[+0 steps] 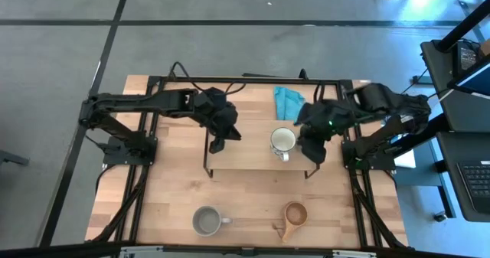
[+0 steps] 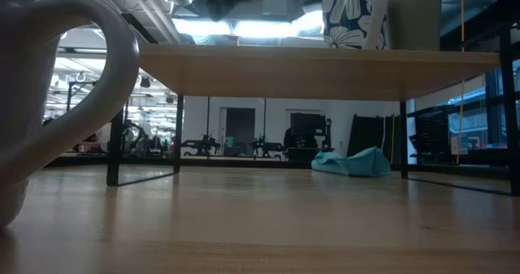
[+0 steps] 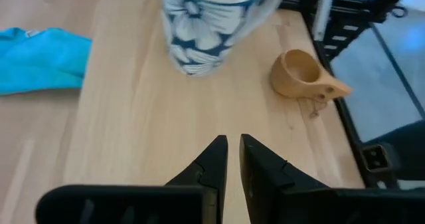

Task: Stack small to large cups/mugs on shelf
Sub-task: Put the gray mug on the shelf

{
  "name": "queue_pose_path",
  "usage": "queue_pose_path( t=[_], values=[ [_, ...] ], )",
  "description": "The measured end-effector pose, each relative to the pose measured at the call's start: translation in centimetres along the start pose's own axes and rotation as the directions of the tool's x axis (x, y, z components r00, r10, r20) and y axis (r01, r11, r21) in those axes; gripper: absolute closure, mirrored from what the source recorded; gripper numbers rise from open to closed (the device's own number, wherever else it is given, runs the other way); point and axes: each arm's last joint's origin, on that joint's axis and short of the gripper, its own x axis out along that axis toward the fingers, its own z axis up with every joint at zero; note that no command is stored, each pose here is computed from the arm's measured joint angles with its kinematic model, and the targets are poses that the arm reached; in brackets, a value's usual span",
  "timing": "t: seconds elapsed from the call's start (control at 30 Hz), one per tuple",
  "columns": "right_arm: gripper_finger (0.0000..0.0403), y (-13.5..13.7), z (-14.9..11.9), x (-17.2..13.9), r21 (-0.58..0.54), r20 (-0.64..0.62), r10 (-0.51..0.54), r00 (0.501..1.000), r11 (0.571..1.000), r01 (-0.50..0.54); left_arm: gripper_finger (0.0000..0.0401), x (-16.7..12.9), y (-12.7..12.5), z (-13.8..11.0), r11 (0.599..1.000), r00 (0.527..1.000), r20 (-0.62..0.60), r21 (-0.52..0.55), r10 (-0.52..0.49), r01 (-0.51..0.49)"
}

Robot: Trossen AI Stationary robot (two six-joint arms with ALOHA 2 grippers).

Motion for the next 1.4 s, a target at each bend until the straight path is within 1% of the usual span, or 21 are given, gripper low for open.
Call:
queue_pose_path(
  t=[0.17,0.3,0.37,0.47,0.63,0.77,0.87,1.0,1.13,1.3,1.4],
  values=[
    [0.0325,1.3,-0.6,0.0,0.028,0.059,-0.012,0.998,1.000,0.010,0.0365,-2.3,-1.7,-0.7,1.000,0.999,-0.032,0.017,-0.024,0.025],
    [0.0325,1.9,-1.0,-0.1,0.062,0.095,-0.036,0.995,0.998,0.030,0.0365,-3.6,-2.8,-1.8,0.999,0.993,-0.116,0.016,-0.034,0.036],
    [0.0325,2.3,-1.1,-0.1,0.083,0.118,-0.034,0.992,0.996,0.024,0.0365,-4.3,-3.3,-2.5,1.000,0.988,-0.155,0.023,-0.017,0.021],
    [0.0325,3.2,-1.1,0.0,0.104,0.176,-0.023,0.984,0.995,0.004,0.0365,-4.7,-3.9,-4.0,1.000,0.986,-0.168,0.013,-0.013,0.016],
    [0.0325,5.1,-0.9,1.3,0.130,0.216,0.012,0.976,0.991,-0.041,0.0365,-5.2,-5.0,-7.3,0.999,0.988,-0.151,-0.043,-0.035,0.029],
    [0.0325,6.7,-0.8,3.3,0.156,0.202,0.025,0.979,0.986,-0.057,0.0365,-5.9,-6.0,-9.6,0.996,0.994,-0.096,-0.081,-0.056,0.048],
    [0.0325,7.9,-0.8,4.8,0.164,0.187,0.039,0.982,0.984,-0.070,0.0365,-6.5,-6.6,-11.4,0.991,0.996,-0.067,-0.127,-0.059,0.050],
    [0.0325,9.2,-0.9,6.6,0.147,0.131,0.086,0.988,0.983,-0.105,0.0365,-7.3,-7.5,-13.3,0.967,0.997,-0.028,-0.249,-0.066,0.057],
    [0.0325,10.1,-1.3,8.3,0.126,0.047,0.107,0.993,0.986,-0.112,0.0365,-7.6,-9.0,-14.4,0.935,0.993,0.033,-0.334,-0.116,0.120],
    [0.0325,11.3,-2.3,9.4,0.067,0.007,0.111,0.994,0.991,-0.111,0.0365,-6.8,-11.1,-15.2,0.878,0.983,0.099,-0.443,-0.153,0.181],
    [0.0325,12.2,-3.0,10.0,0.042,-0.005,0.121,0.993,0.992,-0.121,0.0365,-6.0,-12.6,-15.7,0.857,0.979,0.110,-0.475,-0.170,0.202]
  ],
)
